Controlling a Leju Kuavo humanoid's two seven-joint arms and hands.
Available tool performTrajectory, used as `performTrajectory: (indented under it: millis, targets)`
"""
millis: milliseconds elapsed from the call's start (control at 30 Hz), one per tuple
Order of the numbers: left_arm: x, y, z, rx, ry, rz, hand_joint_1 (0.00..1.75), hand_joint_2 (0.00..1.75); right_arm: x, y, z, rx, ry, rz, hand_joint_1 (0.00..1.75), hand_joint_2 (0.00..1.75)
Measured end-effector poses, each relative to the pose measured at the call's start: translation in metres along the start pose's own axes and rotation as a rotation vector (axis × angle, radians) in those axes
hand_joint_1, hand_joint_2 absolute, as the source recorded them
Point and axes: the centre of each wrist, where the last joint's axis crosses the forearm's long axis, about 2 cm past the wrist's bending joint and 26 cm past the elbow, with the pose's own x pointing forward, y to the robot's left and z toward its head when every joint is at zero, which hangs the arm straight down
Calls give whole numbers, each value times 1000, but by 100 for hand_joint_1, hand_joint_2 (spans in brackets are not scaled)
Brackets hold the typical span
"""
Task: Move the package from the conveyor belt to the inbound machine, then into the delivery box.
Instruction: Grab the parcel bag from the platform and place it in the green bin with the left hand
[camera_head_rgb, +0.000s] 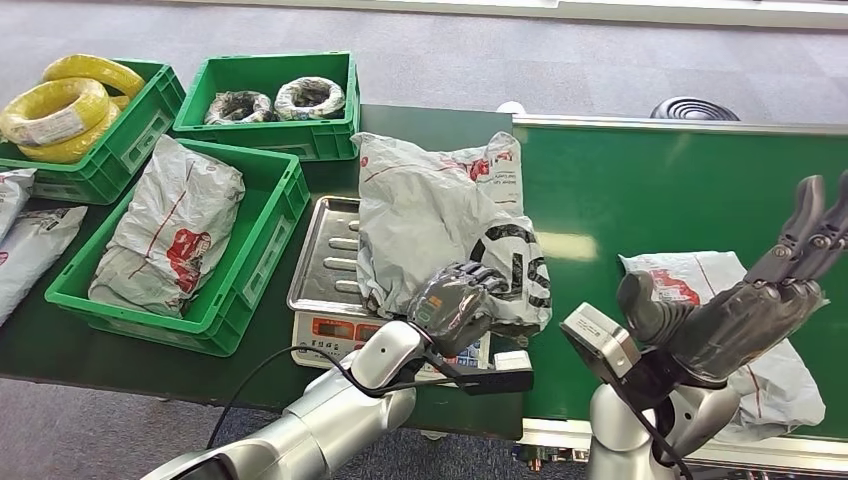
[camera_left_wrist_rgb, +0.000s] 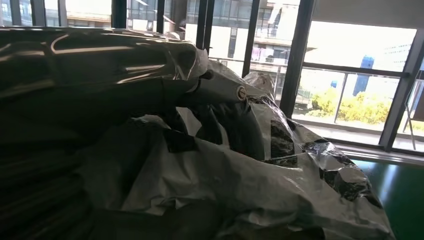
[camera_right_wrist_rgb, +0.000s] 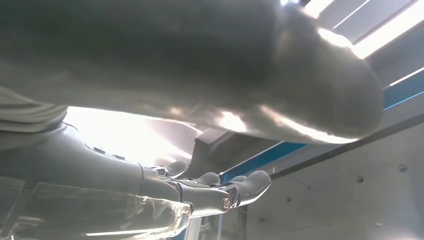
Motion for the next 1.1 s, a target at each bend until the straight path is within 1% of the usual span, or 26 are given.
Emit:
performTrajectory:
  millis: [367,567,667,733,800,900,1000,1100]
  targets:
    - [-3,-4,3,-47,0,13,164,175,1,0,-1,-4,-1,-3,0,0]
    - [-4,-3,2,-49,-1,18,170,175,2,-1,-2,-6,-3,-3,0,0]
    - [-6,-1,2,-21,0,52,169,175,3,-1,-2,-5,-2,-5,0,0]
    - [-9,3,0,39,8,115,172,175,3,-1,-1,-3,-1,-6,0,0]
    - [-14,14,-4,149,34,216,175,175,4,-1,0,-1,1,-10,0,0]
    - [-32,45,-13,348,96,367,175,175,5,-1,2,2,5,-14,0,0]
    - [-49,73,-17,467,125,410,175,175,5,-1,3,5,6,-16,0,0]
    - [-57,87,-17,527,134,416,175,175,5,-1,3,6,6,-17,0,0]
